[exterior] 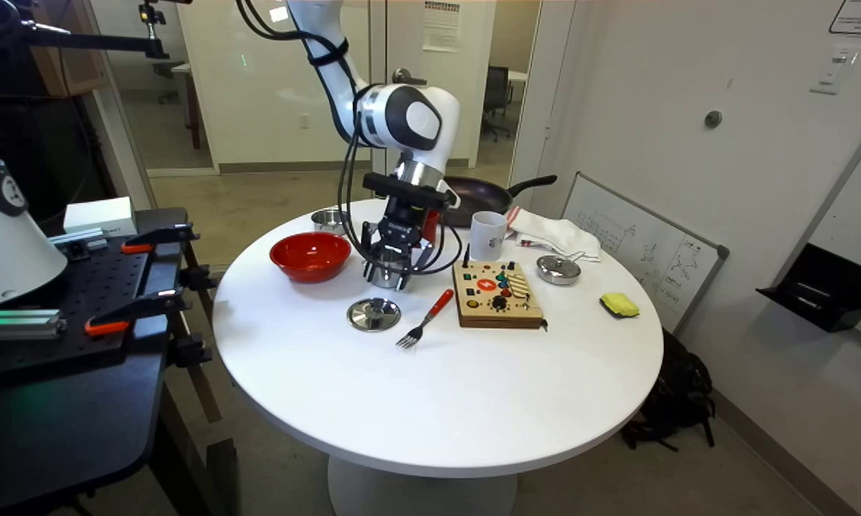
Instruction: Pick up the lid from the pot and put it on the table, then pick up the folk and put it in the in the pot
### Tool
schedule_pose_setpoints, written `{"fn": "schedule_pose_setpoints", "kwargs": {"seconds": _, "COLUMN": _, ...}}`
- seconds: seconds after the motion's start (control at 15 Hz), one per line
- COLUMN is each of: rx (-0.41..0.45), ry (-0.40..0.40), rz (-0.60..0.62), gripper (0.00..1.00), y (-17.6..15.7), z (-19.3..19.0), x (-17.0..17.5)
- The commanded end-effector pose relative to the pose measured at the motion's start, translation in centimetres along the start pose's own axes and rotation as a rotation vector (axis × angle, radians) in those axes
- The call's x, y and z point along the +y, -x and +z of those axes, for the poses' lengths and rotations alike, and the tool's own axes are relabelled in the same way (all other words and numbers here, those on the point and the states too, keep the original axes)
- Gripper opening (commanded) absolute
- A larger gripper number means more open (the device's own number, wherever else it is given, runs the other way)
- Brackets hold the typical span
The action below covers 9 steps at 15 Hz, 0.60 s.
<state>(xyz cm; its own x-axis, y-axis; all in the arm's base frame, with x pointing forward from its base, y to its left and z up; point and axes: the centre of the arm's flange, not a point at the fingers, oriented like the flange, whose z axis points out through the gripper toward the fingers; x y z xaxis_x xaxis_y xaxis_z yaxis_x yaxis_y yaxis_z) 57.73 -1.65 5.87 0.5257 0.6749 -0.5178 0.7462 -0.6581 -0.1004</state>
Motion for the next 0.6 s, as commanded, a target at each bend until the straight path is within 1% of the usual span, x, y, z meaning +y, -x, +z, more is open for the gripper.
{"fn": "schedule_pose_setpoints", "kwargs": {"seconds": 0.0, "rx": 0.015, "ry": 0.029, "rz": 0.011, "gripper": 0.92, "y": 1.7, "z": -3.5, "x": 0.3}}
{"fn": "schedule_pose_setpoints", "kwargs": {"seconds": 0.07, "rx": 0.057, "ry": 0.065, "rz": 0.022, "gripper": 0.98, "y": 2.2, "z": -4.2, "x": 0.2}}
{"fn": "schedule_pose_setpoints", "kwargs": {"seconds": 0.13, "rx": 0.101, "ry": 0.085, "rz": 0.011, "gripper": 1.0, "y": 2.3, "z": -4.7, "x": 0.2}}
{"fn": "schedule_pose_setpoints", "kwargs": {"seconds": 0.2, "rx": 0.155, "ry": 0.111, "rz": 0.027, "gripper": 1.0, "y": 2.3, "z": -4.8, "x": 0.3}}
{"fn": "schedule_pose_setpoints", "kwargs": {"seconds": 0.27, "rx": 0.192, "ry": 0.099, "rz": 0.052, "gripper": 1.0, "y": 2.2, "z": -4.9, "x": 0.7}}
{"fn": "schedule_pose_setpoints", "kwargs": {"seconds": 0.4, "rx": 0.251, "ry": 0.105, "rz": 0.102, "gripper": 1.0, "y": 2.4, "z": -5.1, "x": 1.2}}
{"fn": "schedule_pose_setpoints", "kwargs": {"seconds": 0.47, "rx": 0.263, "ry": 0.095, "rz": 0.112, "gripper": 1.0, "y": 2.5, "z": -5.1, "x": 1.3}}
{"fn": "schedule_pose_setpoints", "kwargs": {"seconds": 0.53, "rx": 0.256, "ry": 0.085, "rz": 0.118, "gripper": 1.0, "y": 2.8, "z": -4.9, "x": 1.3}}
